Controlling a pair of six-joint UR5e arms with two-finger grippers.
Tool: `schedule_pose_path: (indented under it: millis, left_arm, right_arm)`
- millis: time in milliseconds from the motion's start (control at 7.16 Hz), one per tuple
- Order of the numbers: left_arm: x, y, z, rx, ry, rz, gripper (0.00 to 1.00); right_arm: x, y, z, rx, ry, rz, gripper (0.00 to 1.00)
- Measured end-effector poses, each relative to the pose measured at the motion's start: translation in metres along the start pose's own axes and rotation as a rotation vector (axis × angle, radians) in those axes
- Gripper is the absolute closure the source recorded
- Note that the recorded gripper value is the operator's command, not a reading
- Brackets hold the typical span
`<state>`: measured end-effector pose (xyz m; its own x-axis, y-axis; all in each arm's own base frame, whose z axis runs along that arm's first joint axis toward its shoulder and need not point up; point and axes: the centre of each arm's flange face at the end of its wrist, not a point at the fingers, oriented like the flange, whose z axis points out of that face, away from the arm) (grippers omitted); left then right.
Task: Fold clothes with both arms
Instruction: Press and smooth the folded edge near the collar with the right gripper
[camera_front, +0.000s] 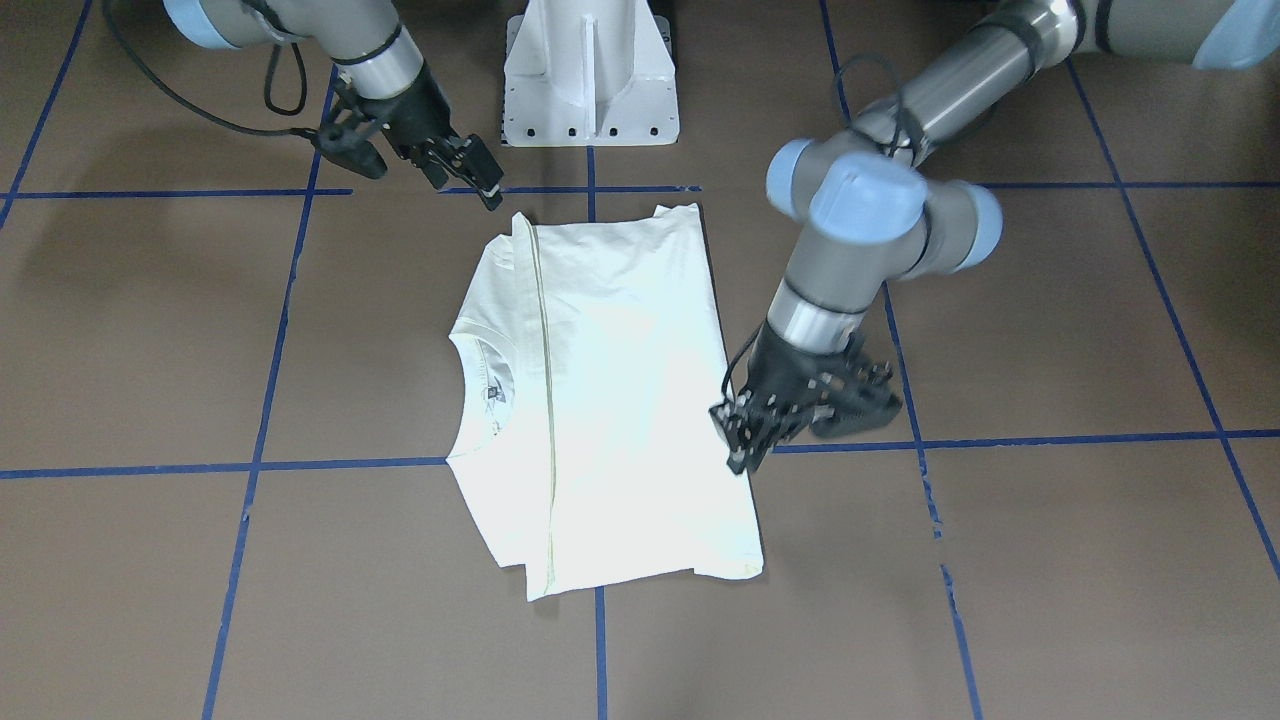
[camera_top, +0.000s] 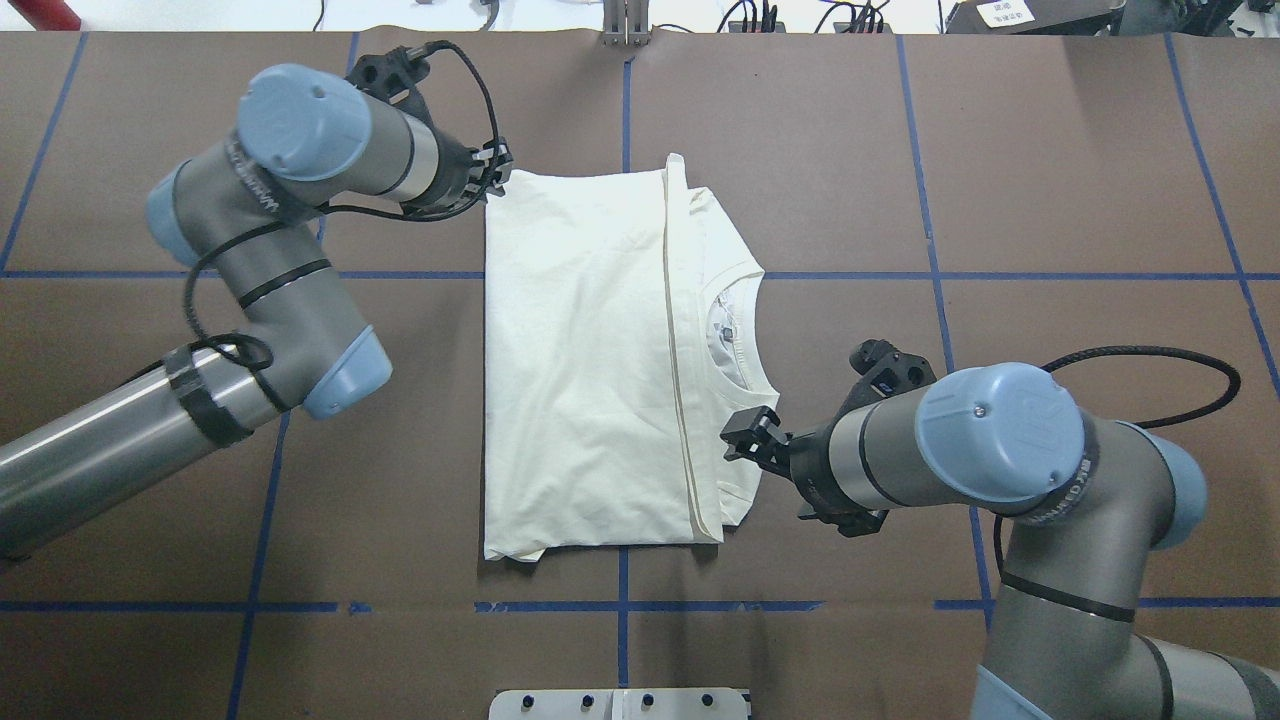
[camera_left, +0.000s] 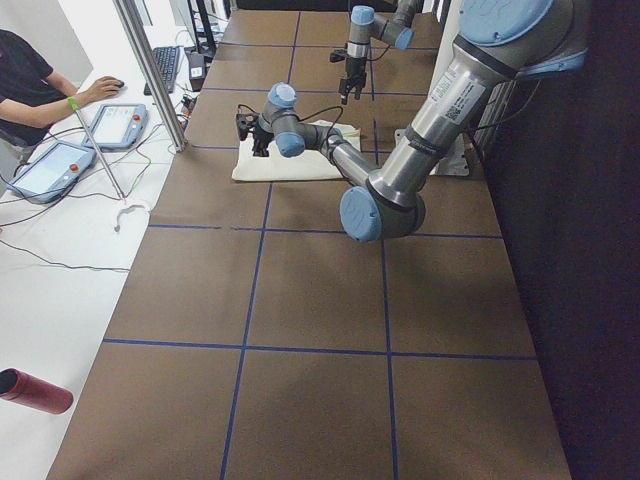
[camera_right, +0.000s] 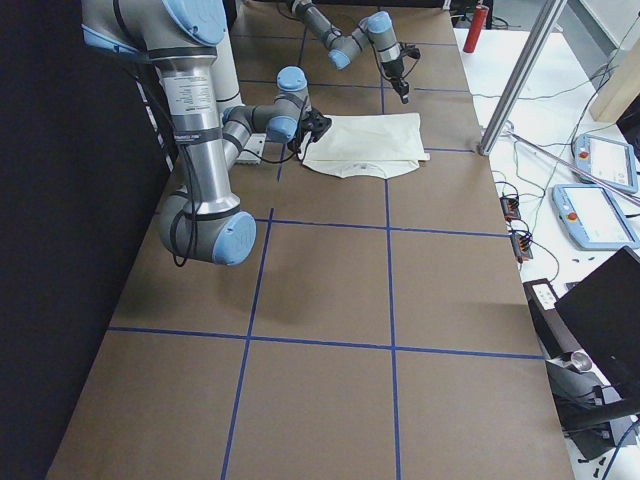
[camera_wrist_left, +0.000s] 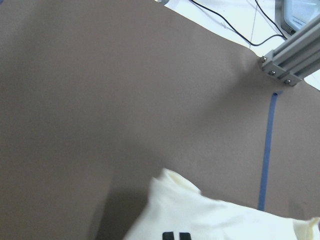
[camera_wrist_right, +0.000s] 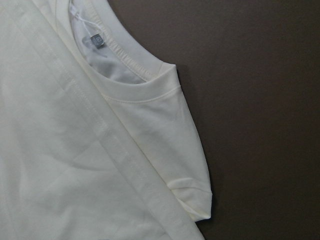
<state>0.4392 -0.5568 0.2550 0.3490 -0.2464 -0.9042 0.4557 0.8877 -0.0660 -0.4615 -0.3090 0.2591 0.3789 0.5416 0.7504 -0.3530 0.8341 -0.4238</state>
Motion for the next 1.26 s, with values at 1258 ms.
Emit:
schedule_pose_path:
  millis: [1258]
  left_arm:
    - [-0.022, 0.045, -0.046, -0.106, -0.033, 0.022, 0.4]
  right_arm:
    - [-0.034, 0.02, 0.11, 0.066, 0.372, -0.715, 0.0]
